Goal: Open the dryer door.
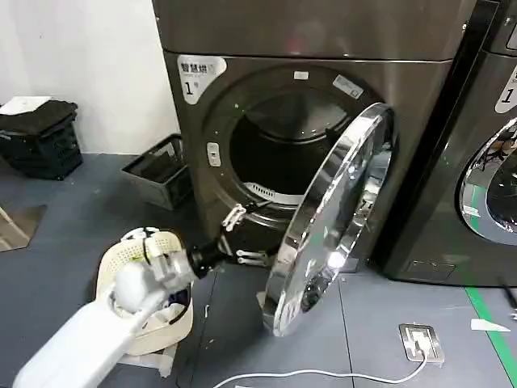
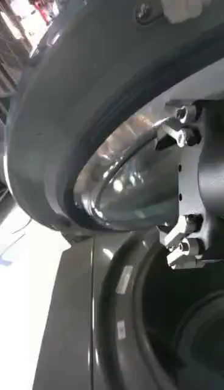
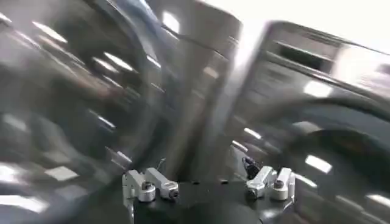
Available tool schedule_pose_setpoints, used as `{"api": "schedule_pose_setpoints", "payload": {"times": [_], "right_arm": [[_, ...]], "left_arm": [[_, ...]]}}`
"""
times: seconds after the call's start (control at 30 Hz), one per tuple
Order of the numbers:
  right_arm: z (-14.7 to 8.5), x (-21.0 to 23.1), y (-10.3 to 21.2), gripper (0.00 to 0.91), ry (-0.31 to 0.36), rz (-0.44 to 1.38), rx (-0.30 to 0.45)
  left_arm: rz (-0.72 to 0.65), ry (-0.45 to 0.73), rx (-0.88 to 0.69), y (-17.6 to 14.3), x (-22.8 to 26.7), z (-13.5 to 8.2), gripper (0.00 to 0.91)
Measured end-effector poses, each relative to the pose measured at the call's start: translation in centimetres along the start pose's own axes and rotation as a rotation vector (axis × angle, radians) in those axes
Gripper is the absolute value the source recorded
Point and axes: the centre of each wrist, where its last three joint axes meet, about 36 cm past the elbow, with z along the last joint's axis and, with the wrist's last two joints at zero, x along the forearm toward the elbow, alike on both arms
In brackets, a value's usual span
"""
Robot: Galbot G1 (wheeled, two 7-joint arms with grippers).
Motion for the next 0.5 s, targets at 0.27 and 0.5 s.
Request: {"api": "schedule_pose_setpoints", "payload": {"times": [0.27,0.5], "right_arm": [[0.2,5.2,-2.0,0.907,0.207,0.334,0.058],[-0.6,9.7,-3.5,0.907,0.346,0.557,0.075]], "left_arm": [[0.046,-0.028,0.034,-1.0,-3.1,1.3,0.907],[0.086,-0.044,0.054,-1.8,-6.5,2.5,0.907]]}}
